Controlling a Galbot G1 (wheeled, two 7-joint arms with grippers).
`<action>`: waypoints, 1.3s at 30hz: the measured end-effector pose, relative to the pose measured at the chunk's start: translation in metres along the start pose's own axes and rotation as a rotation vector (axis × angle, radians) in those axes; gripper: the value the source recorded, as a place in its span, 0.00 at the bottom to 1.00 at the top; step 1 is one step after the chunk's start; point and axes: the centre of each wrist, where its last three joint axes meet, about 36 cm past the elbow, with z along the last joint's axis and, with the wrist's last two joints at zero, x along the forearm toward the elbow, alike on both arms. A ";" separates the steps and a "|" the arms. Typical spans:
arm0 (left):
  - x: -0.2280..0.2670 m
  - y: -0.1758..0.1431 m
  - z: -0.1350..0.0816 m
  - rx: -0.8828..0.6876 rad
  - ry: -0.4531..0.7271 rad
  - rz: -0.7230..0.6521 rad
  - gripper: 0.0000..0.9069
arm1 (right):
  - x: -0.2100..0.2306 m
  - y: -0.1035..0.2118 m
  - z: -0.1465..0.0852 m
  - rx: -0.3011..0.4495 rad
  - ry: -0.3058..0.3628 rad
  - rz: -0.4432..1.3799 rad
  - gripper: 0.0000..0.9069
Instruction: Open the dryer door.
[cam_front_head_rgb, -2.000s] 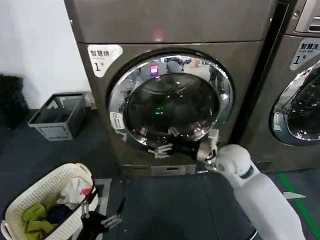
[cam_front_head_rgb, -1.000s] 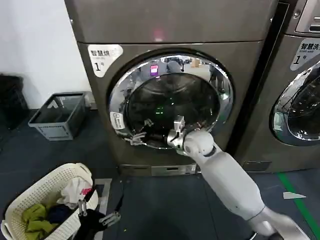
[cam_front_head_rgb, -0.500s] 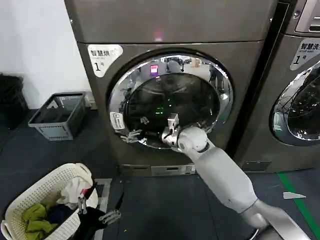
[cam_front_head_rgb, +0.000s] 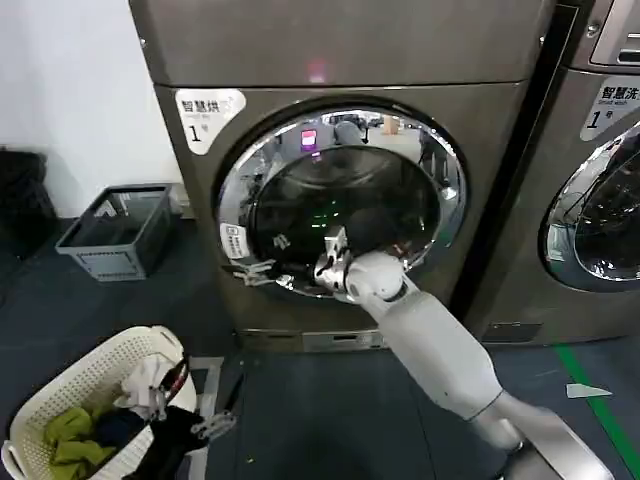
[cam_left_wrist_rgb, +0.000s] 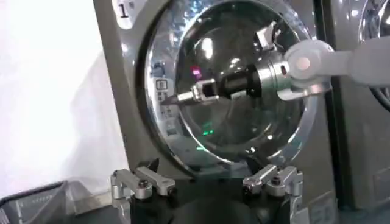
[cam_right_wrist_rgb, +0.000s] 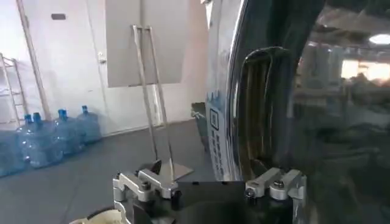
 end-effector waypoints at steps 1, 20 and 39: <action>-0.001 0.003 -0.001 0.002 -0.003 -0.001 1.00 | -0.001 0.000 -0.001 0.001 0.001 -0.004 1.00; -0.016 0.065 -0.003 0.035 -0.010 -0.080 1.00 | 0.001 0.016 -0.009 -0.024 0.045 -0.144 1.00; -0.037 0.116 0.000 -0.032 -0.040 -0.128 1.00 | 0.050 0.028 -0.002 -0.002 0.000 -0.404 1.00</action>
